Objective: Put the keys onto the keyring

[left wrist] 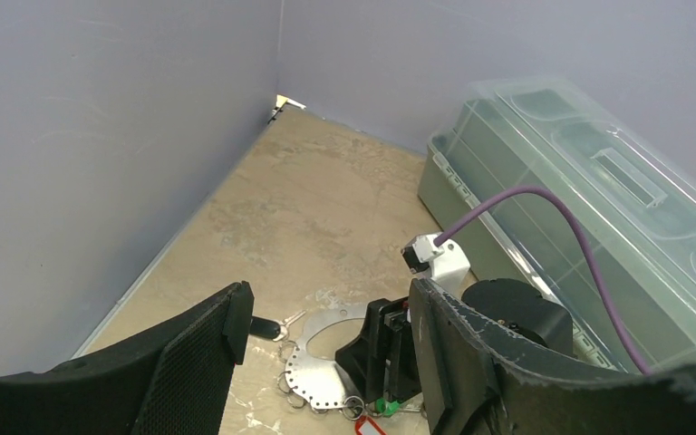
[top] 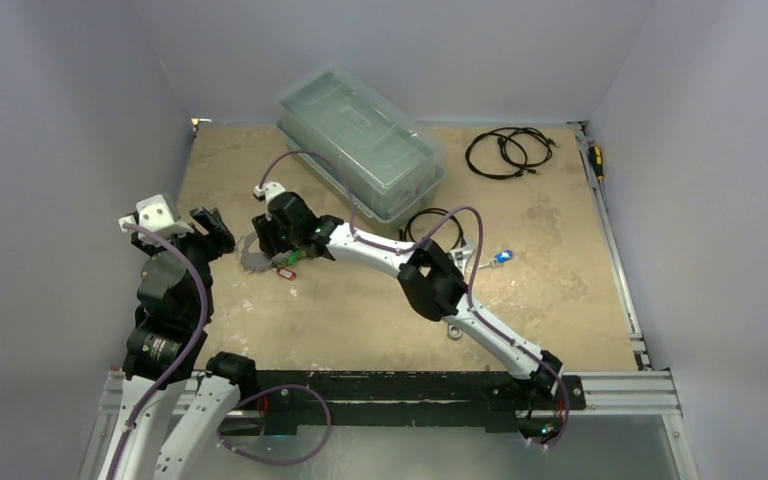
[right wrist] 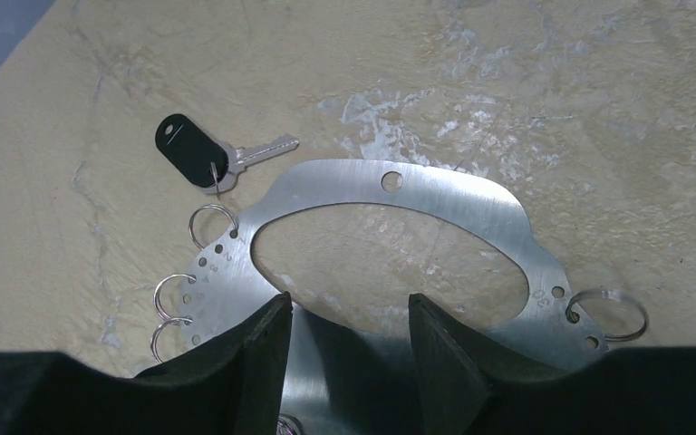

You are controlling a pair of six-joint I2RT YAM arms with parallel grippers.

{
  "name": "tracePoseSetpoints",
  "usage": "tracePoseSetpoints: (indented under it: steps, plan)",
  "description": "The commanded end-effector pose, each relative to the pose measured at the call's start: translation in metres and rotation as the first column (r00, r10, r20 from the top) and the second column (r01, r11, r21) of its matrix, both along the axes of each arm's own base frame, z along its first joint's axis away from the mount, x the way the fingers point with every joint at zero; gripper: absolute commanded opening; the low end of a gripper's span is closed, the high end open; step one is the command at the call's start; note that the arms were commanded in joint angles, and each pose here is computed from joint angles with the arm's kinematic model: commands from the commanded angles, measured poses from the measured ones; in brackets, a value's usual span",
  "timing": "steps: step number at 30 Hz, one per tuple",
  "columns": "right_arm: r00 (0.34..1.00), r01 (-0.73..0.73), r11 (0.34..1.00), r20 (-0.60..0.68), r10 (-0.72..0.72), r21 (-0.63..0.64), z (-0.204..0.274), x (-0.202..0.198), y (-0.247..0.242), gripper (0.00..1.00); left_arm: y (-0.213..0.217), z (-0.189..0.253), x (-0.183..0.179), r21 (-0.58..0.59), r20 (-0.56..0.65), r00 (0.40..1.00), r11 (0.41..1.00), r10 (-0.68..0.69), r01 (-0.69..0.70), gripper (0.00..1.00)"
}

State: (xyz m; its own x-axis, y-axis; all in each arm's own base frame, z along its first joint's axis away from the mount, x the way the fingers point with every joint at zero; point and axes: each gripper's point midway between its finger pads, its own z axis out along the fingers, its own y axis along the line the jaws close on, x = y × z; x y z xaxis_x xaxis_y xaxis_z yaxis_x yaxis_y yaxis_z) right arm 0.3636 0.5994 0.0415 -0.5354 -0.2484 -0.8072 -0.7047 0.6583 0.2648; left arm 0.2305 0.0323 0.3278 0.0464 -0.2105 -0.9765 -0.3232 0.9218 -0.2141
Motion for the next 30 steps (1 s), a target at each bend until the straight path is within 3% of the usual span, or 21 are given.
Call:
tracePoseSetpoints:
  steps: [1,12,30]
  plan:
    - [0.999,0.003,1.0,0.045,-0.004,0.015,0.012,0.005,0.005,0.54,-0.005,0.004,0.004,-0.011,0.021,1.0,1.0,-0.021,0.021,0.65]
    - [0.998,-0.017,0.982,-0.055,0.006,-0.189,-0.03,-0.031,-0.056,0.54,-0.008,0.002,0.007,-0.003,0.005,0.999,0.999,-0.034,0.034,0.65]
    - [0.998,0.024,0.927,-0.051,-0.046,-0.375,-0.045,-0.083,-0.176,0.56,-0.012,-0.002,0.01,0.004,-0.01,0.999,0.999,-0.047,0.047,0.65]
